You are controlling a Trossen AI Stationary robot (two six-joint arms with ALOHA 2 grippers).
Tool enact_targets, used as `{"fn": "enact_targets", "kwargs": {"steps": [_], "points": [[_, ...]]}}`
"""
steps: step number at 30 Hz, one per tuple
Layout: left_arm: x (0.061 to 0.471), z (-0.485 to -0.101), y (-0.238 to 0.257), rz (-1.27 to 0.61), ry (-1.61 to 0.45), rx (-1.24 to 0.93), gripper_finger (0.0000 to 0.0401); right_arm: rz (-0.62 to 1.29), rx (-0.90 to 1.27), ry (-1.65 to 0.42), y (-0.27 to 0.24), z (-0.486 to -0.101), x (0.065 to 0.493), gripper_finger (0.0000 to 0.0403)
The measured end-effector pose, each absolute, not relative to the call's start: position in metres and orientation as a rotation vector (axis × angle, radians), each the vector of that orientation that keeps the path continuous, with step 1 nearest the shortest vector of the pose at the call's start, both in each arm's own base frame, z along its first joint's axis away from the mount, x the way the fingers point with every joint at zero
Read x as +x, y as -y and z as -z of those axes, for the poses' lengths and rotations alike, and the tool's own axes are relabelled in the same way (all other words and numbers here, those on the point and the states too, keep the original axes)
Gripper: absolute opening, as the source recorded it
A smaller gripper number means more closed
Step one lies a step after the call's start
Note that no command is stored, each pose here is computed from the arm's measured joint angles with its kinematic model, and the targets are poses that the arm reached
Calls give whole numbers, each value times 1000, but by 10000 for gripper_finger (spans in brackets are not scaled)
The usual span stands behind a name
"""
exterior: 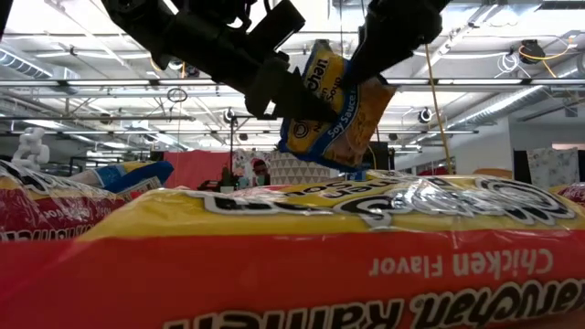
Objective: Sort Maruchan noodles
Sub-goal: Put the right blue noodle pack into the gray bin
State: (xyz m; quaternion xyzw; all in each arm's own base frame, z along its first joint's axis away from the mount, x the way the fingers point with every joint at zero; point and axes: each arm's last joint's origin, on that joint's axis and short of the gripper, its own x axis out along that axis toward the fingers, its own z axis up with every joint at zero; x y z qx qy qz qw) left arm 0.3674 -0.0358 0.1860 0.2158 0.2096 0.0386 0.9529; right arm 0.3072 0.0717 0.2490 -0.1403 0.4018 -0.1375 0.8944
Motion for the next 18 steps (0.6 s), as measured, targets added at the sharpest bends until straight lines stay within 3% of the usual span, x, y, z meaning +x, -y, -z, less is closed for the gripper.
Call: {"fn": "enact_targets", "kwargs": {"steps": [18], "points": [[367,-186,37,-71,-422,445,106,239,-254,-900,-54,-232,306,211]]}}
